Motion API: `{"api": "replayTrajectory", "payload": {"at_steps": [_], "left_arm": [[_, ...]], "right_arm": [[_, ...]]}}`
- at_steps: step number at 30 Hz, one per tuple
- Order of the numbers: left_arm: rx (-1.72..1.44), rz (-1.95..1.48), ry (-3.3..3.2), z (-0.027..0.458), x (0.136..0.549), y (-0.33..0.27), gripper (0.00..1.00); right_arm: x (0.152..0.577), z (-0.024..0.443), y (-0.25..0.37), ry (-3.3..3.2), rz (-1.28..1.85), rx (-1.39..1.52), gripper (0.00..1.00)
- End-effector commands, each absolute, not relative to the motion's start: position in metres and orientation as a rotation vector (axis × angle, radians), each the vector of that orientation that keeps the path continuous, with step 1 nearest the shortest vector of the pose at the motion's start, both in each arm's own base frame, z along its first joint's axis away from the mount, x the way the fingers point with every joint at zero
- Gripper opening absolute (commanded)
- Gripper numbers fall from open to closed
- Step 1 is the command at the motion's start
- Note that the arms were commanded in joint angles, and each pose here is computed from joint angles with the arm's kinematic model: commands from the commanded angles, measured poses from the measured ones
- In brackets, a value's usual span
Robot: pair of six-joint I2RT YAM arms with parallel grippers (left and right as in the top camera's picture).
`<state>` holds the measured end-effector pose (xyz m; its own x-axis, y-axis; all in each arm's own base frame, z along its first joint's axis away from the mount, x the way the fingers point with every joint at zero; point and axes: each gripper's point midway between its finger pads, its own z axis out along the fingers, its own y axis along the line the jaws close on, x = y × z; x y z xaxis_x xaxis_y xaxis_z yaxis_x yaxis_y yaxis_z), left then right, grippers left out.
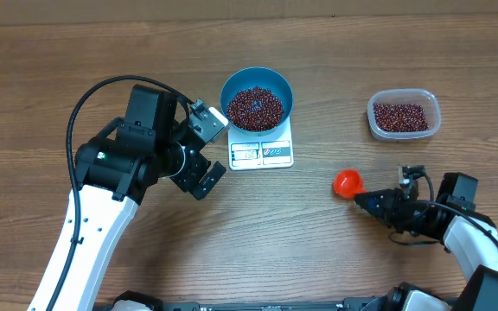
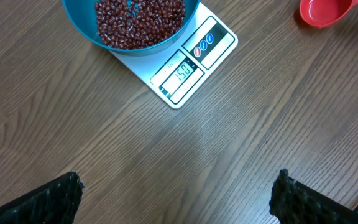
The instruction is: Scoop item into bowl and weigh 150g on scale
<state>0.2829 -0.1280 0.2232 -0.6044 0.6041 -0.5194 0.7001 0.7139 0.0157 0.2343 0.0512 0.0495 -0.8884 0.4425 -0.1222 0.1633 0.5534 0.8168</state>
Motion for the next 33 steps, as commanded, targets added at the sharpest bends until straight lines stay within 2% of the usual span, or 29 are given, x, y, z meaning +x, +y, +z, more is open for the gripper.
{"api": "replayTrajectory", "payload": {"at_steps": [1, 5, 6, 8, 10, 11, 18, 23, 26, 30, 33], "left_arm": [[1.007, -0.263, 2.42, 0.222, 0.283, -0.128, 1.0], [1.007, -0.263, 2.42, 0.222, 0.283, -0.128, 1.0], [1.007, -0.263, 2.42, 0.222, 0.283, -0.128, 1.0], [1.007, -0.263, 2.42, 0.222, 0.283, -0.128, 1.0], [1.007, -0.263, 2.42, 0.222, 0.283, -0.128, 1.0], [1.007, -0.263, 2.42, 0.222, 0.283, -0.128, 1.0], [1.007, -0.264, 2.42, 0.222, 0.283, -0.128, 1.0], [1.007, -0.263, 2.42, 0.222, 0.283, -0.128, 1.0], [1.007, -0.263, 2.42, 0.222, 0.283, -0.128, 1.0], [1.007, -0.263, 2.42, 0.222, 0.283, -0.128, 1.0], [1.007, -0.263, 2.42, 0.222, 0.283, -0.128, 1.0]], "right_arm": [[0.233, 0.043, 0.047, 2.5, 1.213, 0.539, 0.16], [0.232, 0.04, 0.045, 2.517, 1.189, 0.55, 0.26], [0.231, 0.037, 0.043, 2.529, 1.166, 0.556, 0.33], [0.23, 0.032, 0.038, 2.553, 1.116, 0.567, 0.57], [0.23, 0.028, 0.034, 2.574, 1.068, 0.577, 0.89], [0.23, 0.025, 0.031, 2.588, 1.033, 0.583, 1.0], [0.244, 0.023, -0.009, 2.637, 0.747, 0.797, 1.0], [0.24, 0.038, -0.065, 2.668, 0.315, 1.128, 1.0], [0.238, 0.055, -0.086, 2.662, 0.151, 1.203, 1.0], [0.246, 0.084, -0.088, 2.651, 0.157, 1.195, 1.0], [0.26, 0.118, -0.067, 2.631, 0.32, 1.074, 1.0]]}}
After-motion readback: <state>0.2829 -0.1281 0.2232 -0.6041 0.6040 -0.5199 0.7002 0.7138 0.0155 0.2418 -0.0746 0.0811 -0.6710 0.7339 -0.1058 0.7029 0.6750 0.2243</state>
